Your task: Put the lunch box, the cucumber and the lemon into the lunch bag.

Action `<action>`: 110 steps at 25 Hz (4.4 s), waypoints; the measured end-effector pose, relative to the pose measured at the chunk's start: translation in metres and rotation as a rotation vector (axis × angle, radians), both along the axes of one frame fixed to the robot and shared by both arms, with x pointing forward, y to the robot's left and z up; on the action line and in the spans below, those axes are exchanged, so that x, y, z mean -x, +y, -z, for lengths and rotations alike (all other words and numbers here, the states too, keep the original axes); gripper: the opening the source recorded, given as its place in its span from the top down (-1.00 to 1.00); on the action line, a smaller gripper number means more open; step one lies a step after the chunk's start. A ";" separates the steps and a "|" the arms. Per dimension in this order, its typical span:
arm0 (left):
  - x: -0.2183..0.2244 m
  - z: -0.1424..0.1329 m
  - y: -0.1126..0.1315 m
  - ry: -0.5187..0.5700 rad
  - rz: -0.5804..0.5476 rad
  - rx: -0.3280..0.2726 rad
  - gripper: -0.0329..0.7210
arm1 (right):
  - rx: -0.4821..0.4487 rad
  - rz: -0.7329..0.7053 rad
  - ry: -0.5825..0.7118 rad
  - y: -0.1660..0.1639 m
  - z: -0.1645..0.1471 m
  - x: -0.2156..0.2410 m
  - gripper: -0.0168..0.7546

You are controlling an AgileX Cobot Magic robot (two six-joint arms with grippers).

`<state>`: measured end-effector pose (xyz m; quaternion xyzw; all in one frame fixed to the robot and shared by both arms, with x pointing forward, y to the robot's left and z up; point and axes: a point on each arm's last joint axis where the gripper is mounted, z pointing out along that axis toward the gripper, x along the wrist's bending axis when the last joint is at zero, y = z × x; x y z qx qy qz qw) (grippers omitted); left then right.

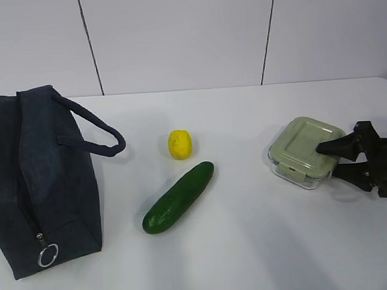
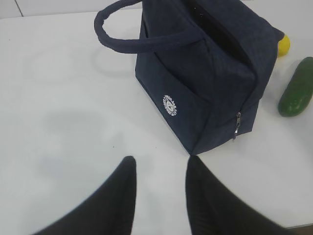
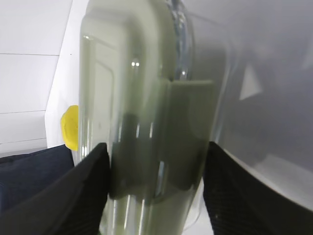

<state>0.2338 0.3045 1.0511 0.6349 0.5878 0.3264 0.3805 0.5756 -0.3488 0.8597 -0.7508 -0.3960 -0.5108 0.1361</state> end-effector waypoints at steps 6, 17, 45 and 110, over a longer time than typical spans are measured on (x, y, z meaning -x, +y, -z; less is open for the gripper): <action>0.000 0.000 0.000 0.000 0.000 0.000 0.27 | 0.000 0.000 0.000 0.000 0.000 0.000 -0.15; 0.000 0.000 0.000 0.000 0.000 0.000 0.27 | 0.003 -0.004 -0.005 0.000 0.000 0.000 -0.15; 0.000 0.000 0.000 0.000 0.000 0.000 0.27 | 0.008 -0.021 -0.026 0.001 0.000 0.000 -0.03; -0.005 -0.001 -0.010 0.049 0.059 0.094 0.41 | 0.012 -0.173 -0.150 0.011 -0.043 0.007 -0.02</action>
